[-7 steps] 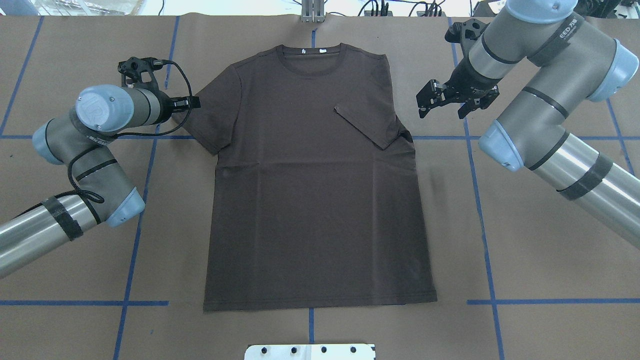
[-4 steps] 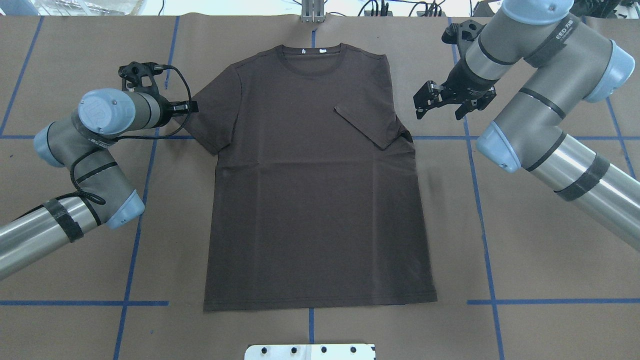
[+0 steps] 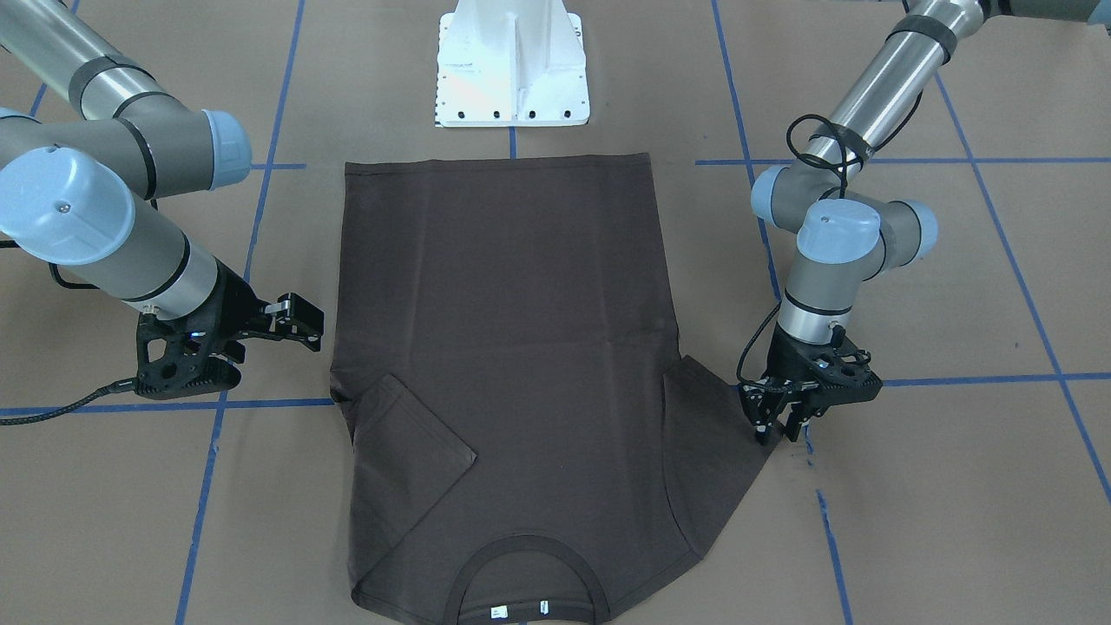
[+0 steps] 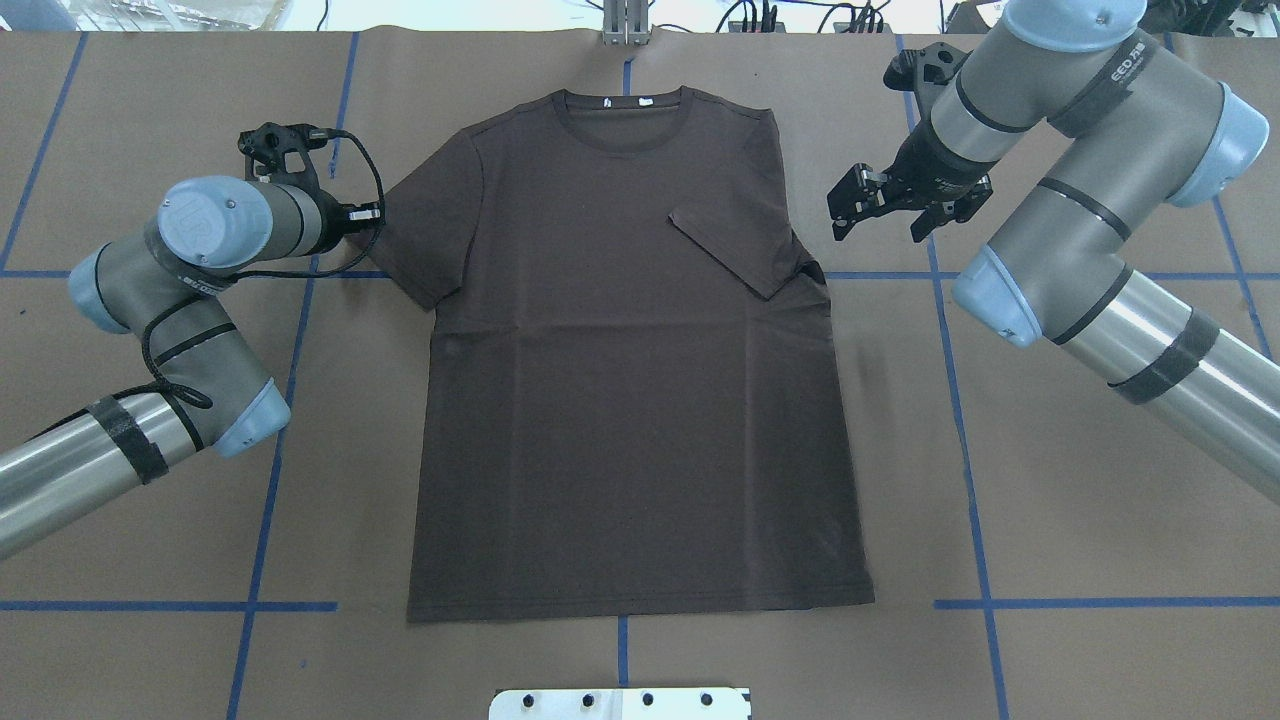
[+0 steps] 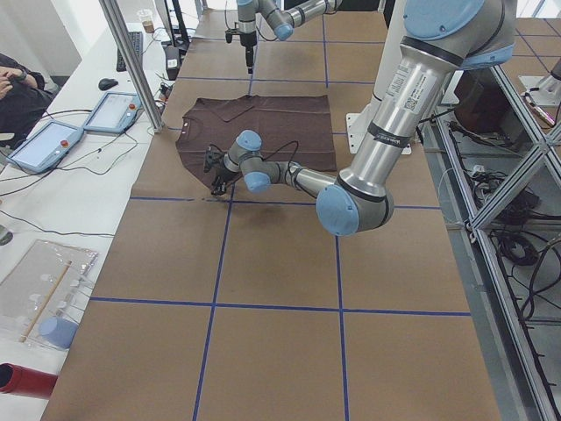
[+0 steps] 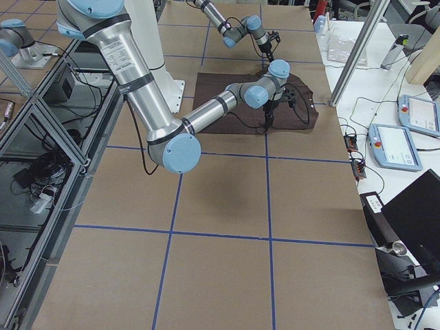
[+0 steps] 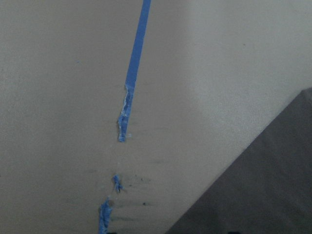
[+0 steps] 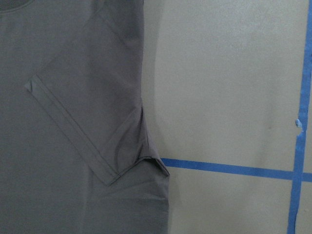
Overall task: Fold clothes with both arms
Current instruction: 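Release and lift the right gripper while the left arm moves toward the other sleeve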
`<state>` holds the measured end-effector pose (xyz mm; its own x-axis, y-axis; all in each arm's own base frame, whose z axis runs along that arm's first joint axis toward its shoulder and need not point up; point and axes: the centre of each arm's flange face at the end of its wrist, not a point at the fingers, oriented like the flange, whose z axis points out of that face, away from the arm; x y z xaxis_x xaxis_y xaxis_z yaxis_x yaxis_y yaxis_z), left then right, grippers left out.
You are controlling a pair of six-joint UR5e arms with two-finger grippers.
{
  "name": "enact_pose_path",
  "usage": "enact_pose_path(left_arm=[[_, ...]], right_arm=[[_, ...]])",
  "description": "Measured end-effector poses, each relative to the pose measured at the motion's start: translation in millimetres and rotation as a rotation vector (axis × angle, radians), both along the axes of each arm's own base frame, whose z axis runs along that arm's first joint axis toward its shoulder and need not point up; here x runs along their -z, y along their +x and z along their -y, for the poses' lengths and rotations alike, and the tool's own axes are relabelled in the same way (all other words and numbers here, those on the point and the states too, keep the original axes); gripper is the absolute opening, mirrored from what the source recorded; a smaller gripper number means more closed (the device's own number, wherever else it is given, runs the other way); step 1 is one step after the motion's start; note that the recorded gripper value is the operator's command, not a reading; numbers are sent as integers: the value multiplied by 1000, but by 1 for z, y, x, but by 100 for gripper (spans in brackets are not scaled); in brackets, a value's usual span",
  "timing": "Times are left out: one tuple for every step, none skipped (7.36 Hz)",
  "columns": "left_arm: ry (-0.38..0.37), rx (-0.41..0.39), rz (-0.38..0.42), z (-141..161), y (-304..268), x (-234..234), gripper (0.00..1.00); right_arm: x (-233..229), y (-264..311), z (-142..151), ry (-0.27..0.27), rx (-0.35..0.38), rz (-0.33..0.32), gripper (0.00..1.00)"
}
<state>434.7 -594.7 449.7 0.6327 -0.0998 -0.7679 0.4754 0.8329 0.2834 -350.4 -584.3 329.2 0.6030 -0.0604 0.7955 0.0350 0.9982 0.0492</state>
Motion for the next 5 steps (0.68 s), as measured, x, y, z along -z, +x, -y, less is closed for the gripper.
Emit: enact_pose_path(left_arm=[[1, -1, 0, 0, 0, 1, 4], [2, -1, -1, 0, 0, 2, 0], [3, -2, -3, 0, 0, 3, 0], [7, -5, -11, -1, 0, 9, 0], [10, -15, -23, -3, 0, 29, 0]], right_arm=[[-1, 0, 0, 0, 0, -1, 100], [-1, -1, 0, 2, -1, -3, 100], [-1, -1, 0, 5, -4, -7, 100], [-1, -1, 0, 7, -6, -9, 100], [1, -1, 0, 9, -8, -7, 100]])
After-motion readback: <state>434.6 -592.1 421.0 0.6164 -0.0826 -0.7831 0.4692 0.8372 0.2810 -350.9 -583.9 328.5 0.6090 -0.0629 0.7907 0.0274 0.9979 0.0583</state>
